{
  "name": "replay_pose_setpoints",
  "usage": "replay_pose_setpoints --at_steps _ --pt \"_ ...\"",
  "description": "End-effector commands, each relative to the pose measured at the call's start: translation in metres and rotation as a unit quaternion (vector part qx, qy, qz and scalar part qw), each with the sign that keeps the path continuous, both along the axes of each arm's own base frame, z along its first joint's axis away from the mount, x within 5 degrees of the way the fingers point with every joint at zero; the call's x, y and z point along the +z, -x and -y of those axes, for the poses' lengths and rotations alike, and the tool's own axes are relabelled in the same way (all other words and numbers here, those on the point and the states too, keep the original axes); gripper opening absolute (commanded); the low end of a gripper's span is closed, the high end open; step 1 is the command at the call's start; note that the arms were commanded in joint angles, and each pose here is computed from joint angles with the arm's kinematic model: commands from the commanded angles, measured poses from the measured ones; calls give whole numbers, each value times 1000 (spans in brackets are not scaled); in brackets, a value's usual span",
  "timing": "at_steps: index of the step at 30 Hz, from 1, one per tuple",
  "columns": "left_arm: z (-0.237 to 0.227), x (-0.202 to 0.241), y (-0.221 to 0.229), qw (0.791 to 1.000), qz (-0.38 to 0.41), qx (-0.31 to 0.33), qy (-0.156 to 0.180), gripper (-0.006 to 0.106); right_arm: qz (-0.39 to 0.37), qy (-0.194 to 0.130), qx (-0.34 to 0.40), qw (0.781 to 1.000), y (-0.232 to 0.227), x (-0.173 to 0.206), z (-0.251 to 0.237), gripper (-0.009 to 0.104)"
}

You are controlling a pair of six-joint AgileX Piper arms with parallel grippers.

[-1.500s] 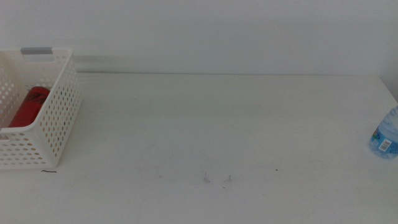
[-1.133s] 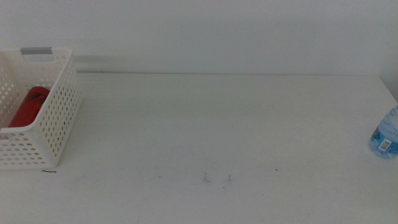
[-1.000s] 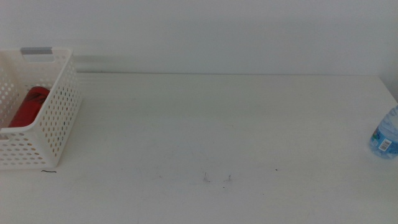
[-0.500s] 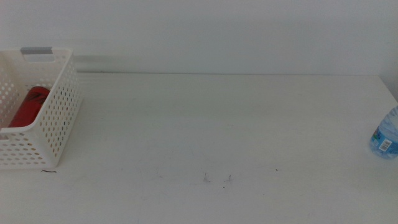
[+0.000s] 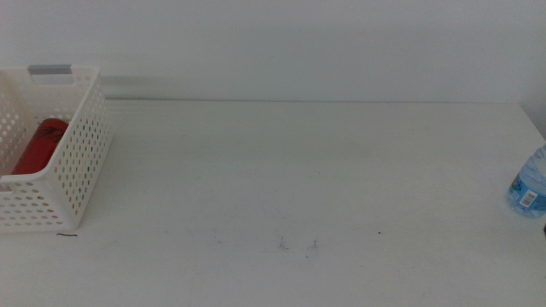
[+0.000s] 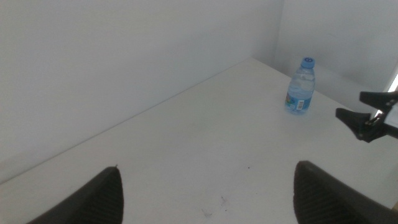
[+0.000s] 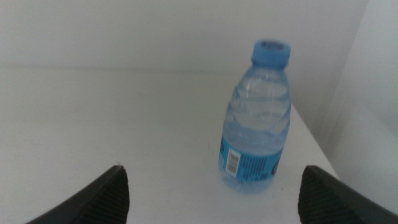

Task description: Use arms to grab the bottles and put them into the dustbin to the left of the table.

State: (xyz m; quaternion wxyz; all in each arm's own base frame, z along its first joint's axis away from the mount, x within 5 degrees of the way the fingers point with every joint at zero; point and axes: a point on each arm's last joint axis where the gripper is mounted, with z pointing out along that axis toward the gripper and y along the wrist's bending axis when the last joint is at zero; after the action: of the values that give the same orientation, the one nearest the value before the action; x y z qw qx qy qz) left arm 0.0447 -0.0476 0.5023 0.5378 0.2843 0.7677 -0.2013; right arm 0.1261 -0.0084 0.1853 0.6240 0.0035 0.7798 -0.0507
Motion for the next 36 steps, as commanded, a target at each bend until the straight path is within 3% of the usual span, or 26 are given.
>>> replay_pose_setpoints --at_steps 1,11,16,23,30,36 --pt "0 1 0 1000 6 0 3 94 -1 9 -10 1000 -9 -6 3 88" --pt "0 1 0 1000 6 1 3 94 -46 16 -15 999 -26 -30 5 88" --pt "0 1 0 1000 6 1 3 94 -2 -24 -31 999 -31 -27 6 88" --pt "0 1 0 1000 6 -1 4 94 39 -9 -47 998 -40 -31 10 88" --pt "0 1 0 1000 6 -1 4 94 -21 -6 -95 995 -59 -54 19 88" --pt "0 1 0 1000 6 -1 4 94 -23 -3 -107 994 -91 -63 22 88"
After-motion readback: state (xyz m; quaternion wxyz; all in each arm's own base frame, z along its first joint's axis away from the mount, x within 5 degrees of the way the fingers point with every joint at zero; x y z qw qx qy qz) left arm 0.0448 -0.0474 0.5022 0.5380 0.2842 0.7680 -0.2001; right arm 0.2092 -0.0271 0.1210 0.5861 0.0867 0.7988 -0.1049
